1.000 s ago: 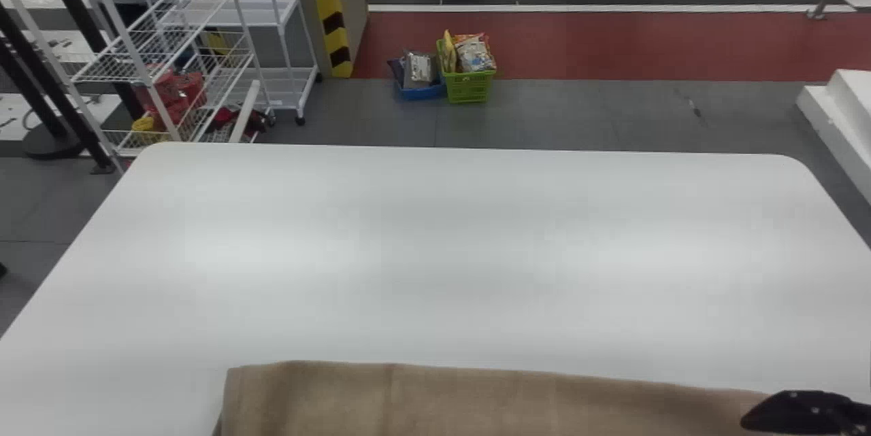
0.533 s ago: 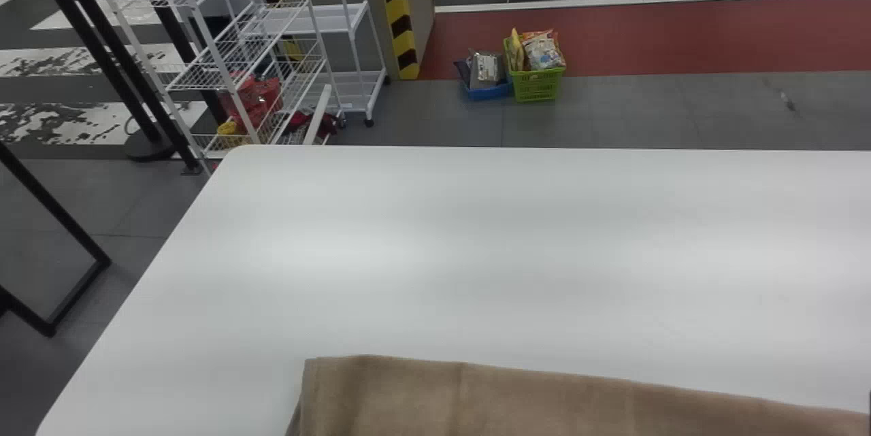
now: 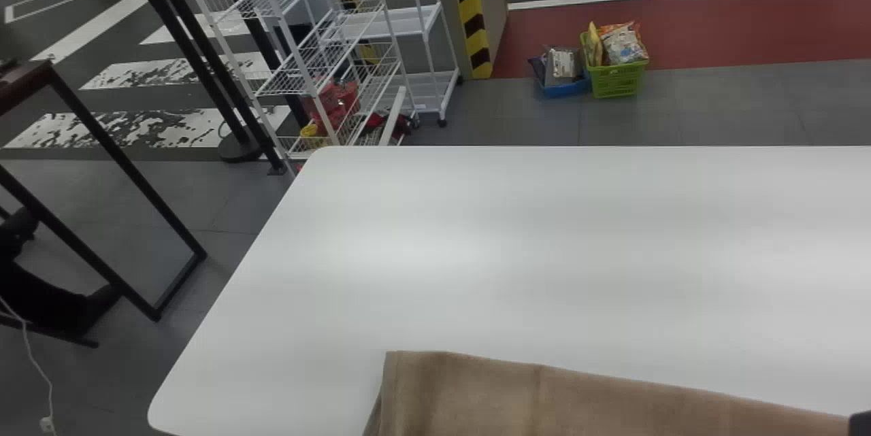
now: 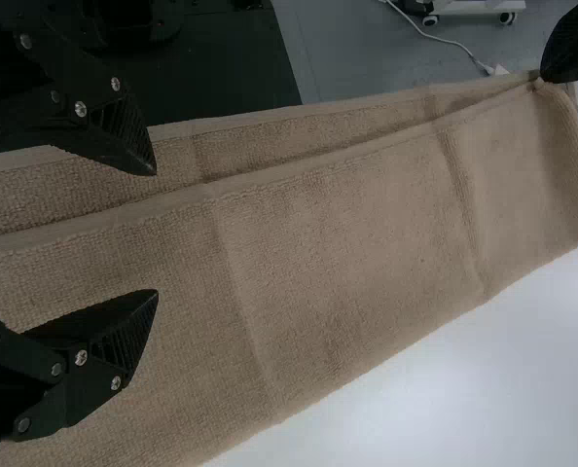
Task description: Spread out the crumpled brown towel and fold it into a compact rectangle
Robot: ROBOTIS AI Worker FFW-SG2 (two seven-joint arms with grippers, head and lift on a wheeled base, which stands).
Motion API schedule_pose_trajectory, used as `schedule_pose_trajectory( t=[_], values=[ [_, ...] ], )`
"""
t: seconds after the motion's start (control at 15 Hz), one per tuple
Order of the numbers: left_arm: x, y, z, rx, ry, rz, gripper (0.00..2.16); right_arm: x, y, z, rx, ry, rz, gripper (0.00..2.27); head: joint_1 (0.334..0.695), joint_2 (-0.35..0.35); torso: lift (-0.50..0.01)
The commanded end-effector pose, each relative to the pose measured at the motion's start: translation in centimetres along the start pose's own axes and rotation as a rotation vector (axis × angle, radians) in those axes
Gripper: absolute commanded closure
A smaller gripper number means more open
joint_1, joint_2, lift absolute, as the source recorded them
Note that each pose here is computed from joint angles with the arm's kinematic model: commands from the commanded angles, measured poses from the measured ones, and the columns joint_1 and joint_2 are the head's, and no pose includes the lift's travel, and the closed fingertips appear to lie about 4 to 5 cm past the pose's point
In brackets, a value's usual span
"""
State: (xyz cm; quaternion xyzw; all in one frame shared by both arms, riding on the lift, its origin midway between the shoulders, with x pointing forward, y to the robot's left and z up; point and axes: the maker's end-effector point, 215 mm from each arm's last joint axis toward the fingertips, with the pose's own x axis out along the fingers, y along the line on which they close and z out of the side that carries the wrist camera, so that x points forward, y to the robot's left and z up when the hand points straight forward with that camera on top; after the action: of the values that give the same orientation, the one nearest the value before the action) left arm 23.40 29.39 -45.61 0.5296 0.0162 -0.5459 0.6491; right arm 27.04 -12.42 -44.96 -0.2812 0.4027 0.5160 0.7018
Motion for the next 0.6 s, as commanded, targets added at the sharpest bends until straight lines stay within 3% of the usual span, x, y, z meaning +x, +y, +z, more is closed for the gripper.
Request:
schedule_pose_trajectory(
  t=[0.0, 0.53],
  values=[
    [-0.1, 0.0, 0.0, 0.001, -0.001, 0.001, 1.02, 0.8, 0.4, 1.2, -0.012, -0.007, 0.016, 0.47, 0.695, 0.35, -0.127],
    [-0.2, 0.0, -0.2, 0.002, -0.001, 0.003, 1.02, 1.8, 0.5, 2.1, -0.027, 0.0, 0.016, 0.48, 0.695, 0.35, -0.127]
  ],
)
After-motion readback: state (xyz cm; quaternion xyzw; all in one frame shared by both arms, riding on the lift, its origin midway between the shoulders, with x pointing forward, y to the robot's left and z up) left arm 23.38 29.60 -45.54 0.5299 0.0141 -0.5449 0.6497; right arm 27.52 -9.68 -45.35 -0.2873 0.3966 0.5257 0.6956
